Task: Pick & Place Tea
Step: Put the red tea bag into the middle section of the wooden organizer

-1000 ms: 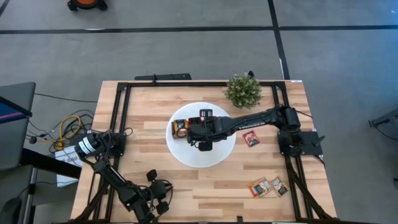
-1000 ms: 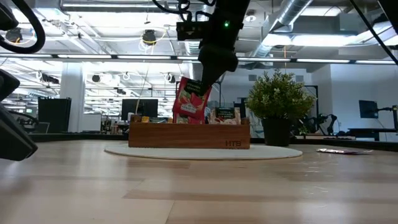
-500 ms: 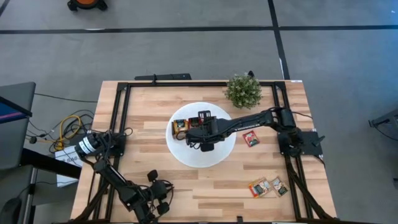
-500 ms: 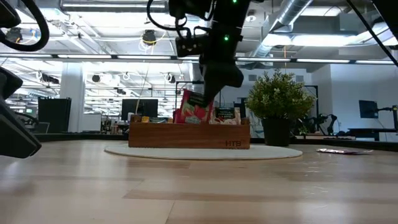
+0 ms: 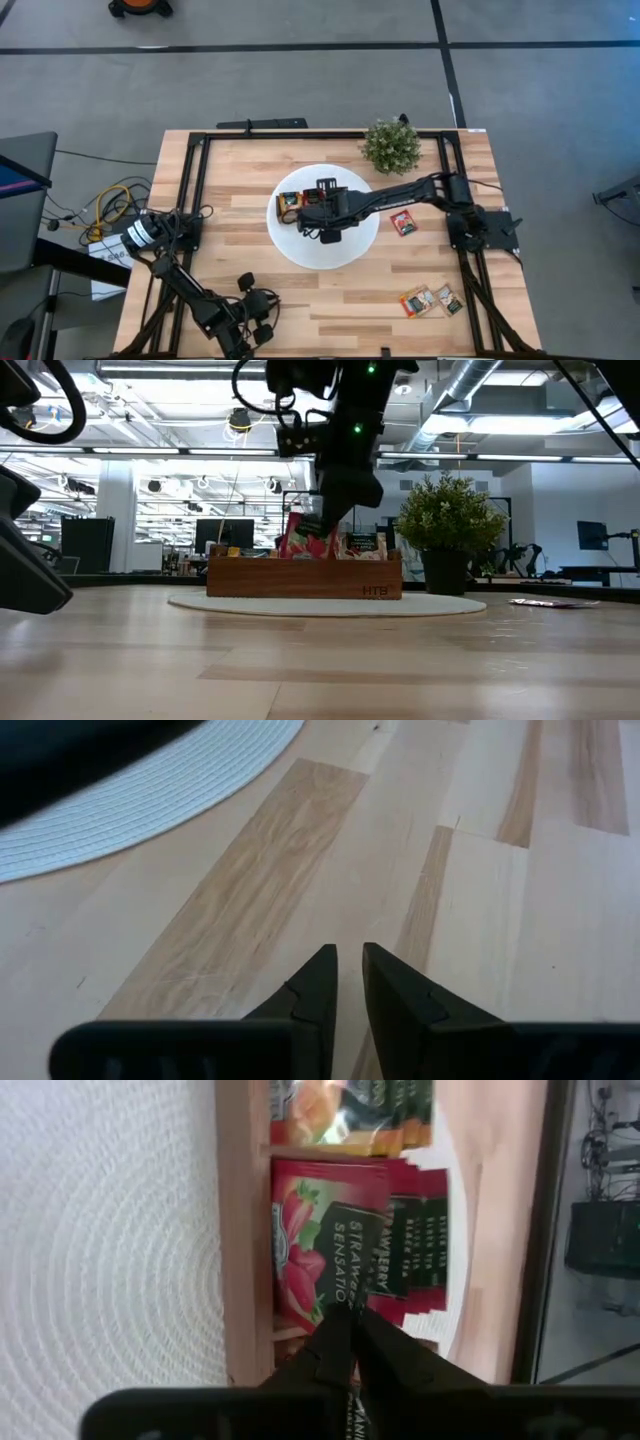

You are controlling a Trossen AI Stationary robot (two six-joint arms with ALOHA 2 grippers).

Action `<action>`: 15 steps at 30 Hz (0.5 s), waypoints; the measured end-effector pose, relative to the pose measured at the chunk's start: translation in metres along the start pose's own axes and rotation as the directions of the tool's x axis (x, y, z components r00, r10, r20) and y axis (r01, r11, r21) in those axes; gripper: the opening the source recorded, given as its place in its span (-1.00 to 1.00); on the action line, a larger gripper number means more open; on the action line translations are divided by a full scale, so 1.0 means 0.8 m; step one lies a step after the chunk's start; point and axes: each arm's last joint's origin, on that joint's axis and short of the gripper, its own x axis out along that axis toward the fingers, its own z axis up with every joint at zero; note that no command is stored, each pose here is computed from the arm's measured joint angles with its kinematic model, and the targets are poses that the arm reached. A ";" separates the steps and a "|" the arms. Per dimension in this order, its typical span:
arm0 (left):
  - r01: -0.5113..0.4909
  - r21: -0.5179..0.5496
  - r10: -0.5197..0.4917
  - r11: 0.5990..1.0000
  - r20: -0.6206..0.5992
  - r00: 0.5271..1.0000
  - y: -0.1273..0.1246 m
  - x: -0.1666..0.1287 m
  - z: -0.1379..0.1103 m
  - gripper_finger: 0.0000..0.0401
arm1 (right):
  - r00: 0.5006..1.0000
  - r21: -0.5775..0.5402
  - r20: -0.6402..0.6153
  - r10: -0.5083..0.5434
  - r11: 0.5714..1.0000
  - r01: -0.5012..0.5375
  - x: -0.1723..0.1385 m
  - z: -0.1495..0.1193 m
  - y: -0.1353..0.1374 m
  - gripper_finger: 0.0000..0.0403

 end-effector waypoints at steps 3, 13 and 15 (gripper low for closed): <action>0.001 0.000 -0.001 1.000 -0.002 1.000 0.000 0.000 0.000 -0.77 | 1.000 -0.004 0.000 0.002 1.000 -0.002 0.002 0.001 0.003 -0.77; 0.001 0.002 -0.001 1.000 -0.003 1.000 0.000 0.000 0.000 -0.77 | 0.994 0.058 0.112 -0.004 0.998 -0.003 -0.016 0.018 -0.009 -0.33; 0.001 0.003 -0.001 1.000 -0.003 1.000 0.000 0.000 0.000 -0.77 | 0.989 0.083 0.140 0.045 0.995 -0.057 -0.013 0.019 -0.014 -0.41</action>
